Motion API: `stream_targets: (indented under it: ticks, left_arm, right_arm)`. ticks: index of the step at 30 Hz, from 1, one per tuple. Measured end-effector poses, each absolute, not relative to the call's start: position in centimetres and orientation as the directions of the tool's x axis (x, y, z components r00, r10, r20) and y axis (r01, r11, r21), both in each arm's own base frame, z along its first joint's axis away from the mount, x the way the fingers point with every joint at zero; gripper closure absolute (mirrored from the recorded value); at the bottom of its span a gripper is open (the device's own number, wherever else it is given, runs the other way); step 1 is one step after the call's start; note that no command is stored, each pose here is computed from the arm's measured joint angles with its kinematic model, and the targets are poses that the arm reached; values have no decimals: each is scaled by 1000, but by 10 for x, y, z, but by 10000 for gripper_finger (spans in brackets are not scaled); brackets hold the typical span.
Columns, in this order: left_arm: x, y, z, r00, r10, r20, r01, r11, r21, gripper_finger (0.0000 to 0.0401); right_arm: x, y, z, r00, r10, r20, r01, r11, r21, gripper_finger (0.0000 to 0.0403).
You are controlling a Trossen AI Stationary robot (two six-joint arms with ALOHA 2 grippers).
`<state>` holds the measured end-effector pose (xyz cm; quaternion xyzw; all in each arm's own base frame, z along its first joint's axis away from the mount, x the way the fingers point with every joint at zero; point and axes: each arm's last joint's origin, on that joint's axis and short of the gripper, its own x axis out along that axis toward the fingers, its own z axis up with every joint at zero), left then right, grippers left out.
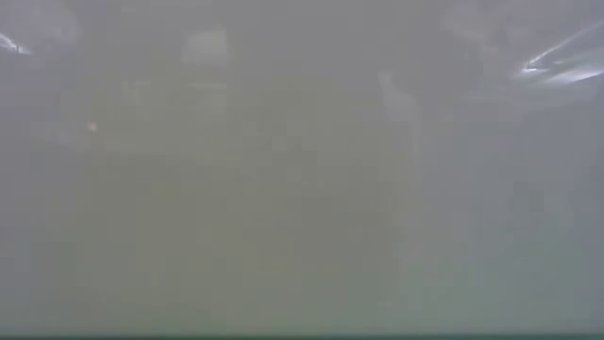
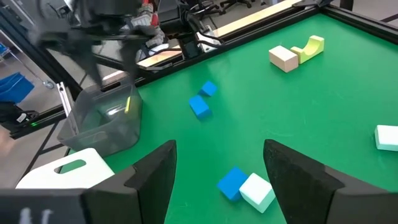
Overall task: Sort & place blocks by color
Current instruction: Put the middle blue block into the white bin
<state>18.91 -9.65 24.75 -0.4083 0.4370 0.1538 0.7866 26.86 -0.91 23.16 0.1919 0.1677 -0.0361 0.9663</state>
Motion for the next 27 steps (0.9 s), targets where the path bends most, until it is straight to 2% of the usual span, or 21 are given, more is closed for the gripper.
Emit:
stream_targets:
  ticks: [5,10,16,22,27]
  left_arm:
    - [209,-71,234,521,-24,-853,-487,812,-321,128]
    - [223,-51,213,400,26,-916,-347,929,-125,128]
    - [233,-34,185,223,78,-972,-240,970,23,128]
    - [240,-27,162,102,48,-994,-162,986,31,128]
    - [244,-22,149,43,54,-998,-125,991,48,128]
  right_arm:
    - [269,-9,232,941,-13,-338,141,923,359,172]
    - [269,-10,232,941,-15,-338,152,911,382,172]
    - [269,-10,232,940,-43,-337,184,898,399,172]
    - [269,-11,232,939,-64,-337,202,897,394,172]
    - [269,-11,232,939,-64,-337,207,890,407,172]
